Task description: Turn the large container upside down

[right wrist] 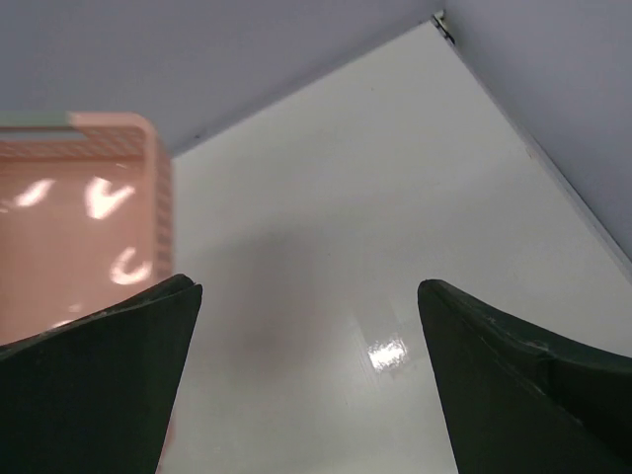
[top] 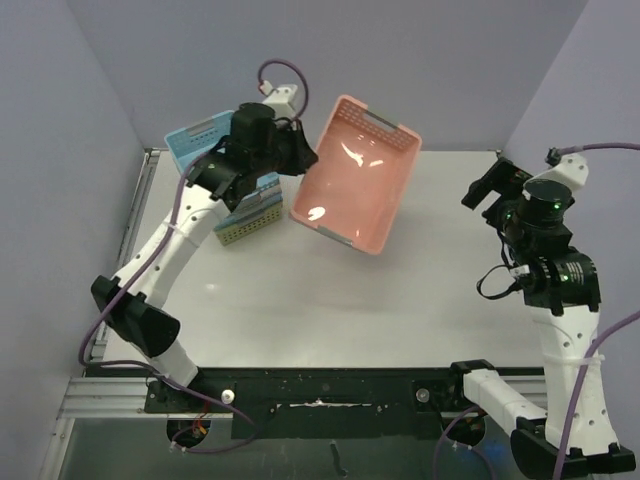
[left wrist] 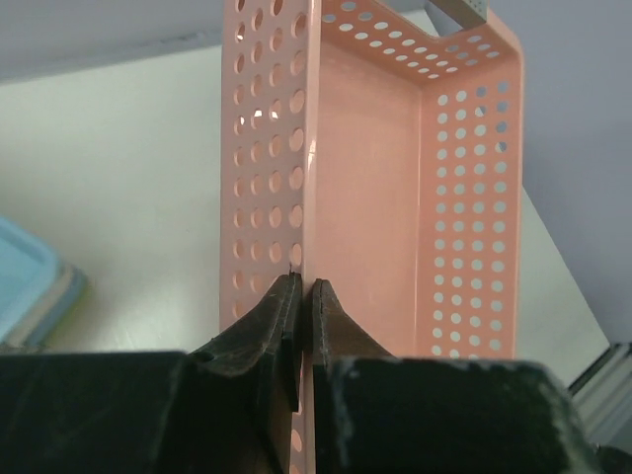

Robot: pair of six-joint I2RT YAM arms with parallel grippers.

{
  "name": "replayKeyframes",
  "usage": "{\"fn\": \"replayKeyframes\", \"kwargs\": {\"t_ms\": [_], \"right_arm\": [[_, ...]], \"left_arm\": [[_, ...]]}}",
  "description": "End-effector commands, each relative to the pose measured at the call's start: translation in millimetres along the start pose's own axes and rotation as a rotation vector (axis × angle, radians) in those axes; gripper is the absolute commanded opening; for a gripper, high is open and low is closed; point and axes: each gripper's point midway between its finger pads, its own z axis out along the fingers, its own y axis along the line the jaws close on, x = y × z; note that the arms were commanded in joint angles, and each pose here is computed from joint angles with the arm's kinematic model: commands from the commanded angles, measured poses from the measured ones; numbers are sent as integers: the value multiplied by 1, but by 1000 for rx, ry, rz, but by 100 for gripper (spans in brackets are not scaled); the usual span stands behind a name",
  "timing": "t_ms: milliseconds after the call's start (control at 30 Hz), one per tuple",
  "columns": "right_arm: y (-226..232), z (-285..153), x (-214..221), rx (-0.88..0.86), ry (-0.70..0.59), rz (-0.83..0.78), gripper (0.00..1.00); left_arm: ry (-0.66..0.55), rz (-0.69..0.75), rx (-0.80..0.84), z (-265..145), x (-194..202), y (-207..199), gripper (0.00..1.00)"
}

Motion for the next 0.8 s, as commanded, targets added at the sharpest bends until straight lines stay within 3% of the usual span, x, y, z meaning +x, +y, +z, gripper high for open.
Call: {"fn": "replayKeyframes", "kwargs": {"t_ms": [0, 133, 433, 500, 567, 633, 767], "right_arm": [[17, -38, -46, -120, -136, 41, 98], [32, -40, -38, -203, -101, 80, 98], [25, -8, 31, -142, 97, 196, 97], [19, -2, 43, -107, 127, 186, 96], [15, 4, 53, -72, 159, 173, 96], [19, 8, 65, -72, 191, 165, 96], [49, 15, 97, -130, 272, 160, 95]], "left_arm": [[-5, -14, 134, 35, 27, -54, 0], [50, -91, 138, 68, 78, -72, 0], [114, -295, 142, 107, 165, -70, 1], [174, -283, 141, 111, 181, -69, 42], [226, -261, 128, 112, 191, -67, 69], [229, -240, 115, 106, 186, -64, 75], [181, -219, 70, 84, 160, -39, 77]]}}
